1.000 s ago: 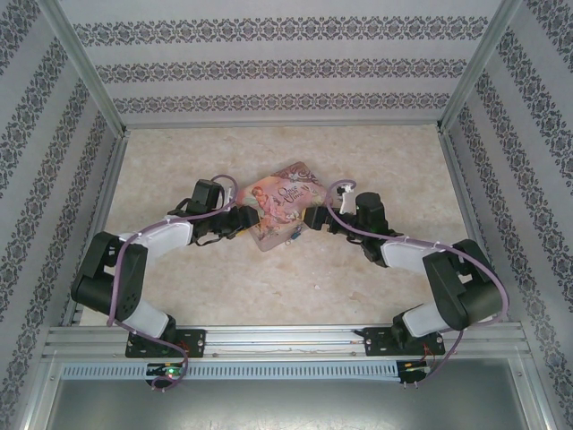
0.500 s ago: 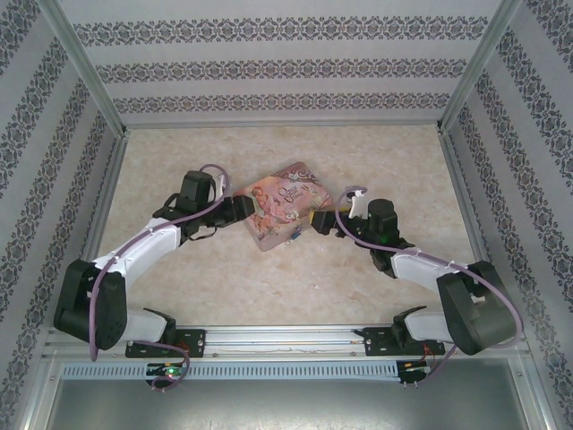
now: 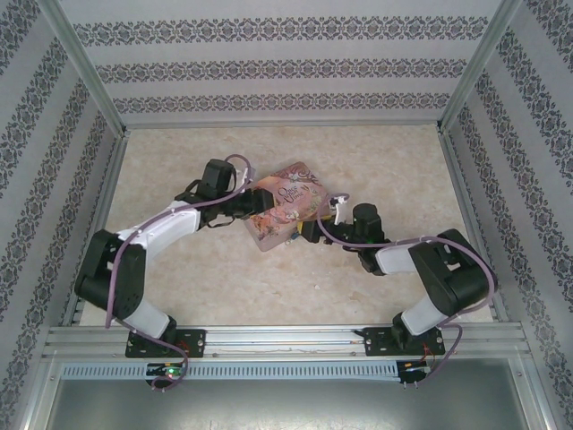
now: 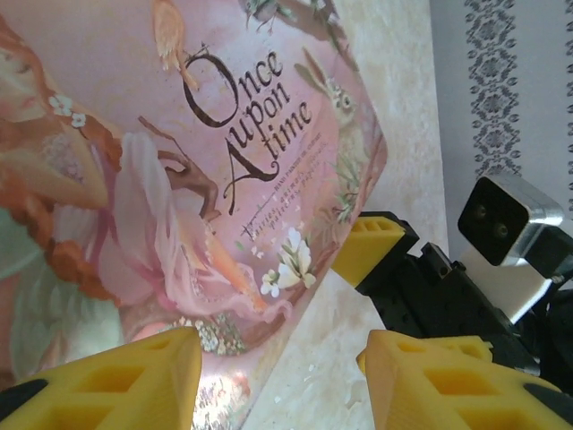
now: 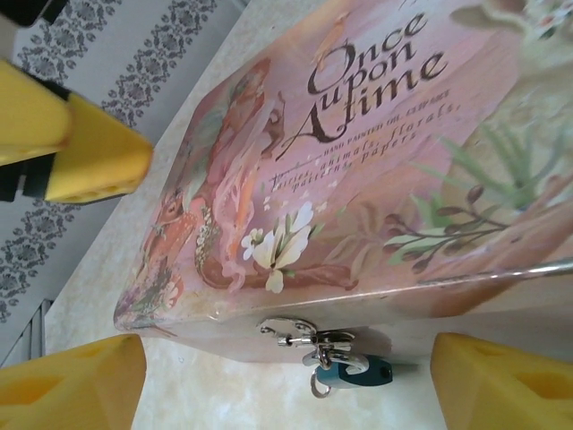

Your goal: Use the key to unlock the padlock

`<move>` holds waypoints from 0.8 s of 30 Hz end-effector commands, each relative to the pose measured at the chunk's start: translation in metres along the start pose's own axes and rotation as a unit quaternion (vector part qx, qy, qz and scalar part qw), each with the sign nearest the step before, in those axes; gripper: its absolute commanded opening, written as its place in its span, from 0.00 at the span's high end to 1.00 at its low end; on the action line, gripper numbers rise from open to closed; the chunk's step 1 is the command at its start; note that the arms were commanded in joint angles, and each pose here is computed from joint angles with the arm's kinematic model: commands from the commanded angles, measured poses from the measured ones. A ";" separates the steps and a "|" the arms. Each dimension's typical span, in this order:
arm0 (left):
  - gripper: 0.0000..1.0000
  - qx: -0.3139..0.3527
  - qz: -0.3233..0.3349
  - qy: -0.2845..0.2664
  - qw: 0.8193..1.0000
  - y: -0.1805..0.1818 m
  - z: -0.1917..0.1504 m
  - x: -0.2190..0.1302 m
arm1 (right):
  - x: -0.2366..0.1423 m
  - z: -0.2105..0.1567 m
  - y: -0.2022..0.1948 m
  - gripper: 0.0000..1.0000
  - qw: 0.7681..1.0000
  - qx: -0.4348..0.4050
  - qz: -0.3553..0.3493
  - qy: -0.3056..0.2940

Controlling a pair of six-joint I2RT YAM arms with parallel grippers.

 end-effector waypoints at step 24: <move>0.52 -0.040 0.050 0.039 0.997 0.030 0.001 0.033 | 0.026 -0.019 0.011 0.32 0.996 -0.044 0.081 -0.008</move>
Point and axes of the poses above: each hand's point on the last joint's axis, 136 mm out from that joint toward the fingers, its own x axis out along the fingers, its own y axis along the line the jaws close on, z = x × y, the point moved 2 cm from there along -x, back along the fingers, and after that the axes turned 14 degrees about -x, right-handed, at the moved point
